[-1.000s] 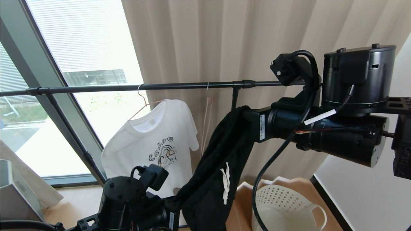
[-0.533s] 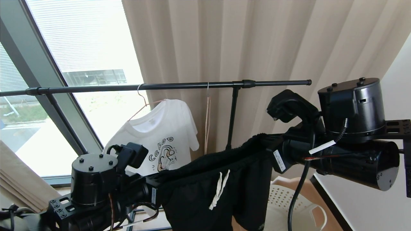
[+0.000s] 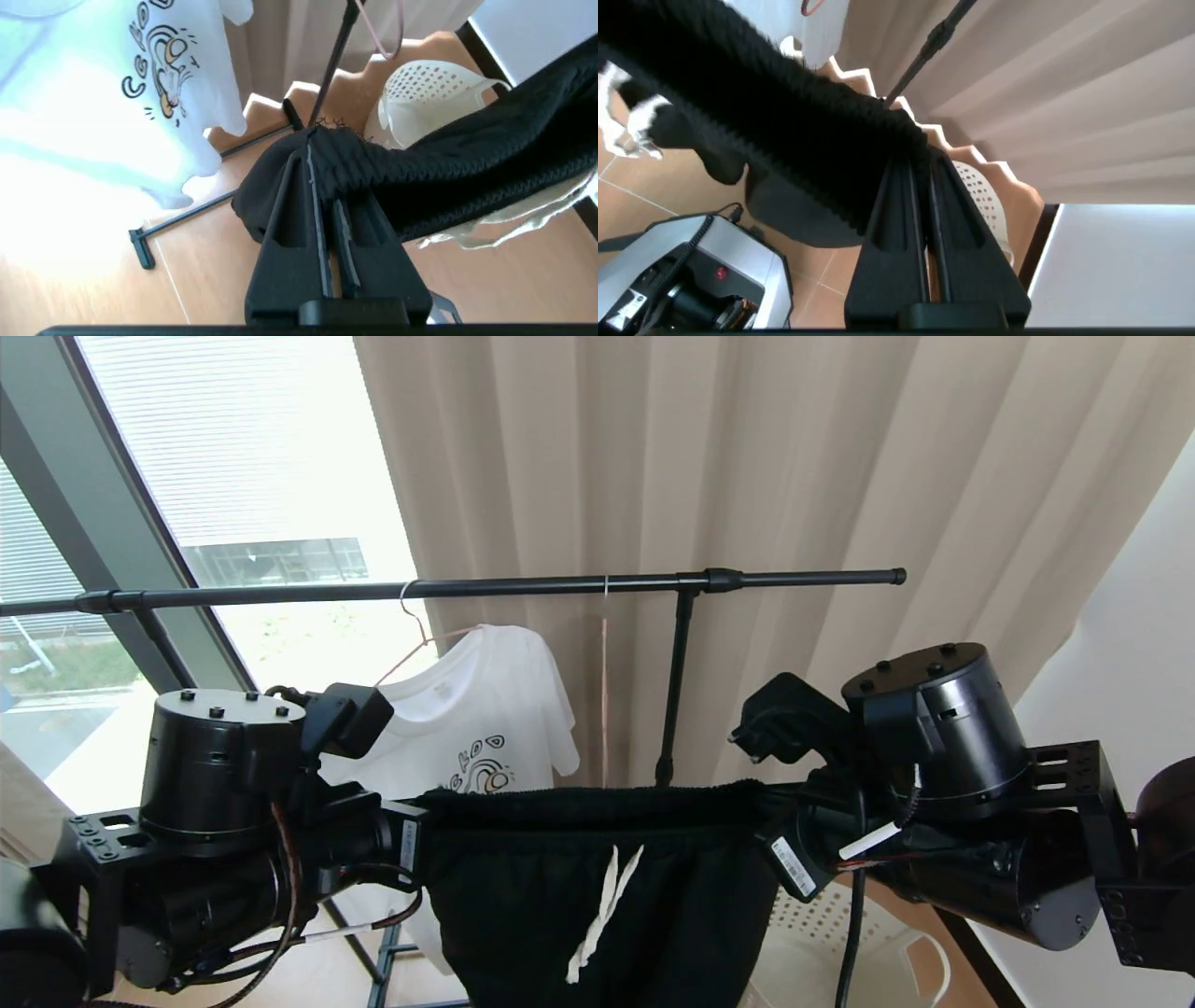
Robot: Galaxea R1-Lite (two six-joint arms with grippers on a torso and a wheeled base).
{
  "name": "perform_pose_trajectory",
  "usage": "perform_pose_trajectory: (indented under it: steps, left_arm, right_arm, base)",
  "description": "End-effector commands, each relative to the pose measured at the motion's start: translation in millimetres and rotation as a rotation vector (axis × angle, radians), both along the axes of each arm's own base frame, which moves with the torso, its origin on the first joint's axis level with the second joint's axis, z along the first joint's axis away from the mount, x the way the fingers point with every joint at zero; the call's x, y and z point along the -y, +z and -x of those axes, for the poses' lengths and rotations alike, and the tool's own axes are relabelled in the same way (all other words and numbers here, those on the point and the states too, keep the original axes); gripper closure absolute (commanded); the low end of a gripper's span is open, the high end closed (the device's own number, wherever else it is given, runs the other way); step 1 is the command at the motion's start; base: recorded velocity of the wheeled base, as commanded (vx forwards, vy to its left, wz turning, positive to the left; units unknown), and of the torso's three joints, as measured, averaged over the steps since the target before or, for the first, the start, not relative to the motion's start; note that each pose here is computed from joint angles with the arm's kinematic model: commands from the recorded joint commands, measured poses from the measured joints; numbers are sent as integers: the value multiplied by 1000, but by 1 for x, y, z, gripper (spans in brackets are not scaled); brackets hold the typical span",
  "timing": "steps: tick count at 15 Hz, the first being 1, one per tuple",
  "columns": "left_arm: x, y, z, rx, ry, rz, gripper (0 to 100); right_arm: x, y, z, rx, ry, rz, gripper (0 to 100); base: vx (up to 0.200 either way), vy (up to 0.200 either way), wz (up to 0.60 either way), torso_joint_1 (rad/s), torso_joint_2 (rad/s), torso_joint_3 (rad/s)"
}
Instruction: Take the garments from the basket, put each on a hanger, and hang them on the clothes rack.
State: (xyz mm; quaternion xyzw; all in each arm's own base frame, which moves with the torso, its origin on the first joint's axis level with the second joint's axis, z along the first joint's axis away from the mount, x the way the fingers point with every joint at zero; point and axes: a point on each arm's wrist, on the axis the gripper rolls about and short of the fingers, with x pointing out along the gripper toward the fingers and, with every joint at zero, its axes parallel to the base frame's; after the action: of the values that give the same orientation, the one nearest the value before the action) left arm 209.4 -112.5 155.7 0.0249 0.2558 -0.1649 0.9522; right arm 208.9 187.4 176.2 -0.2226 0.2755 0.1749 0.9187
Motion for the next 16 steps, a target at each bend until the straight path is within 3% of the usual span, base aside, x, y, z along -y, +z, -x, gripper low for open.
perform_pose_trajectory:
  steps: [1,5,9,13,16]
  left_arm:
    - [-13,13,1,47,40,18,100]
    - [-17,10,-1,38,51,4,100]
    - [-18,11,-3,43,55,9,100]
    - [5,32,-14,93,-53,67,100]
    - [32,51,-46,100,-93,76,100]
  right_arm:
    - [17,-1,-8,-7,-66,2,100]
    - [43,7,-28,23,-175,-19,100]
    - [49,9,-30,29,-198,-21,100]
    - [65,19,5,57,-161,-25,100]
    - [61,14,33,52,-57,-5,100]
  base:
    - [0,0,0,0,0,0]
    - [0,0,0,0,0,0]
    - [0,0,0,0,0,0]
    - [0,0,0,0,0,0]
    - [0,0,0,0,0,0]
